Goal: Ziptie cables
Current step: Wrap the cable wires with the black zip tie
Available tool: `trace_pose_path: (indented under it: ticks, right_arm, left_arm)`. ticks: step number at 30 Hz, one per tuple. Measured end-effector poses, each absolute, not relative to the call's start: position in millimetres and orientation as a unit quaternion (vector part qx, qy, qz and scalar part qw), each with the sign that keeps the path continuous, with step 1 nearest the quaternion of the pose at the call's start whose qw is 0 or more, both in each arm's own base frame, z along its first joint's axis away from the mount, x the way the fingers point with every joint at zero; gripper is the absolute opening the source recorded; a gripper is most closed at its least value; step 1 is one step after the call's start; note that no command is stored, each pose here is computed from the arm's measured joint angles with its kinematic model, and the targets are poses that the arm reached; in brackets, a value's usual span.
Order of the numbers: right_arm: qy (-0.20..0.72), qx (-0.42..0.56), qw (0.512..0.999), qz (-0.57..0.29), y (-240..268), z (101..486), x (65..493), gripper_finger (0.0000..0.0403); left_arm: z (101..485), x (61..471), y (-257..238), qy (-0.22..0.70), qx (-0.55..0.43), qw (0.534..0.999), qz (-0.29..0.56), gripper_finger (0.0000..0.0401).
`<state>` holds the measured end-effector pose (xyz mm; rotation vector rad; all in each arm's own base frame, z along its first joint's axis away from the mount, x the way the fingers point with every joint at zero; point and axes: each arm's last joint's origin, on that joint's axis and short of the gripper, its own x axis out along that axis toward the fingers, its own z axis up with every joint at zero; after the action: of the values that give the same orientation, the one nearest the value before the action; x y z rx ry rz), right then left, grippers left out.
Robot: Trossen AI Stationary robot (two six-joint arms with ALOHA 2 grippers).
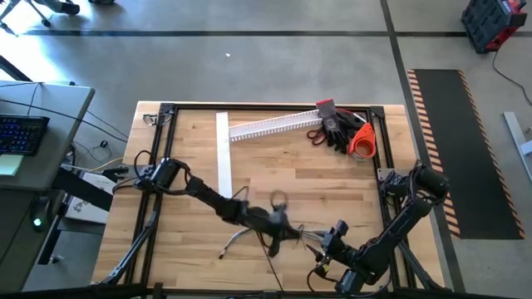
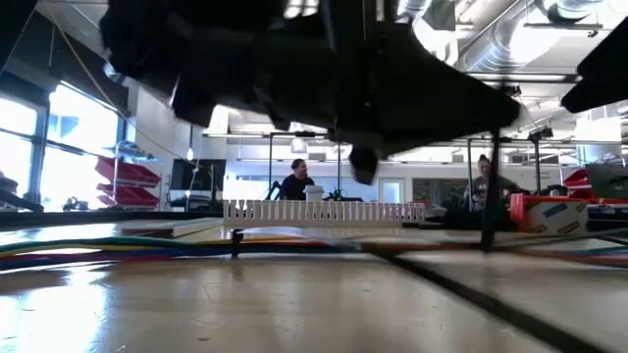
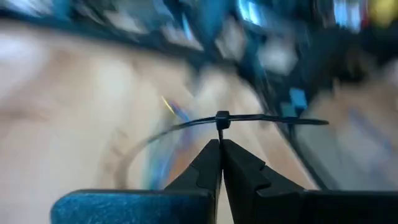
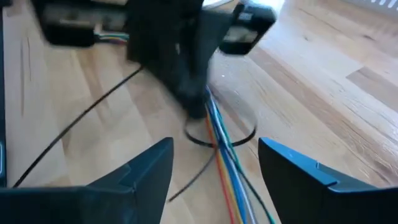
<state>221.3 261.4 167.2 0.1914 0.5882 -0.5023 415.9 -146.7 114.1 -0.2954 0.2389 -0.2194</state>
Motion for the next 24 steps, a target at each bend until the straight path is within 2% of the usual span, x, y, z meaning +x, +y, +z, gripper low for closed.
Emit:
trace_pose_path:
  ticks: [4, 14, 19, 24]
  right_arm:
    - [0.268, 0.100, 0.924, -0.254, 260, 168, 222, 0.0213]
    - [0.246, 0.171, 0.916, -0.265, 262, 168, 225, 0.0211]
    - [0.266, 0.205, 0.903, -0.266, 260, 167, 233, 0.0211]
    - [0.289, 0.207, 0.883, -0.305, 246, 158, 241, 0.0211]
  left_arm:
    - [110, 401, -137, 0.049, -0.159, 0.985, -0.048, 0.0000]
    - [83, 421, -150, 0.050, -0.128, 0.990, 0.037, 0.0000]
    - [71, 425, -155, 0.054, -0.119, 0.990, 0.056, 0.0000]
    - [71, 423, -159, 0.050, -0.109, 0.990, 0.070, 0.0000]
